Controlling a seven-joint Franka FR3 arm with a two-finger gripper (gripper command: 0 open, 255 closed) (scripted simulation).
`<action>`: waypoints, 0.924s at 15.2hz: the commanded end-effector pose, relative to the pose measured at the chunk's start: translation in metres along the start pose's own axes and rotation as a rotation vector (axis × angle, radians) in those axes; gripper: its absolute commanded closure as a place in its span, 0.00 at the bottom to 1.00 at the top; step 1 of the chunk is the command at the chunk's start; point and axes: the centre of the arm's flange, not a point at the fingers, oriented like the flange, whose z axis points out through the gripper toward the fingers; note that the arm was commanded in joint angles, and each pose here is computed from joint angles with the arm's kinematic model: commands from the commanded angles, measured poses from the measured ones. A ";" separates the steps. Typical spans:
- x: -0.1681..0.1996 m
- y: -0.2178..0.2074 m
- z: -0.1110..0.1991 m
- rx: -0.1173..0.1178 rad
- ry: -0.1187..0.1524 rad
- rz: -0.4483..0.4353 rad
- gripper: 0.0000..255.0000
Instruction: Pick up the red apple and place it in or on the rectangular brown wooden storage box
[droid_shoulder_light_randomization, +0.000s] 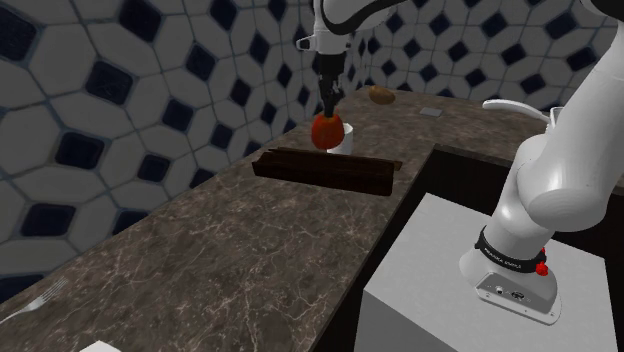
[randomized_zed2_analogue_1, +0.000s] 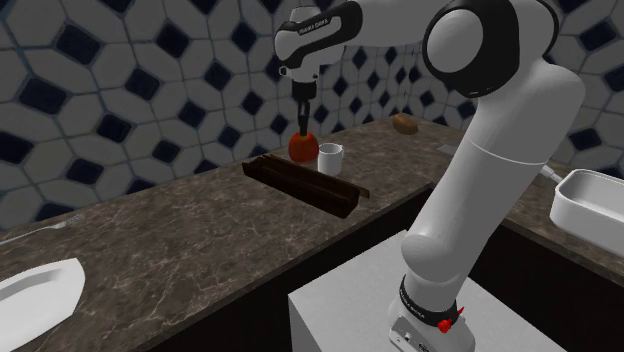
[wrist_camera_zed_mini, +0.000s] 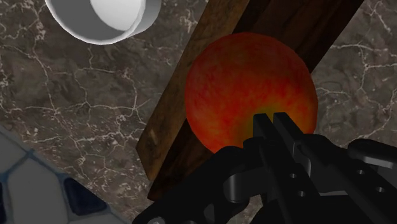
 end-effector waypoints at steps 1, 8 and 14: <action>0.000 0.000 0.010 -0.001 0.000 0.000 1.00; -0.001 0.000 0.020 -0.001 0.000 0.000 1.00; -0.001 0.000 0.020 -0.001 0.000 0.000 0.00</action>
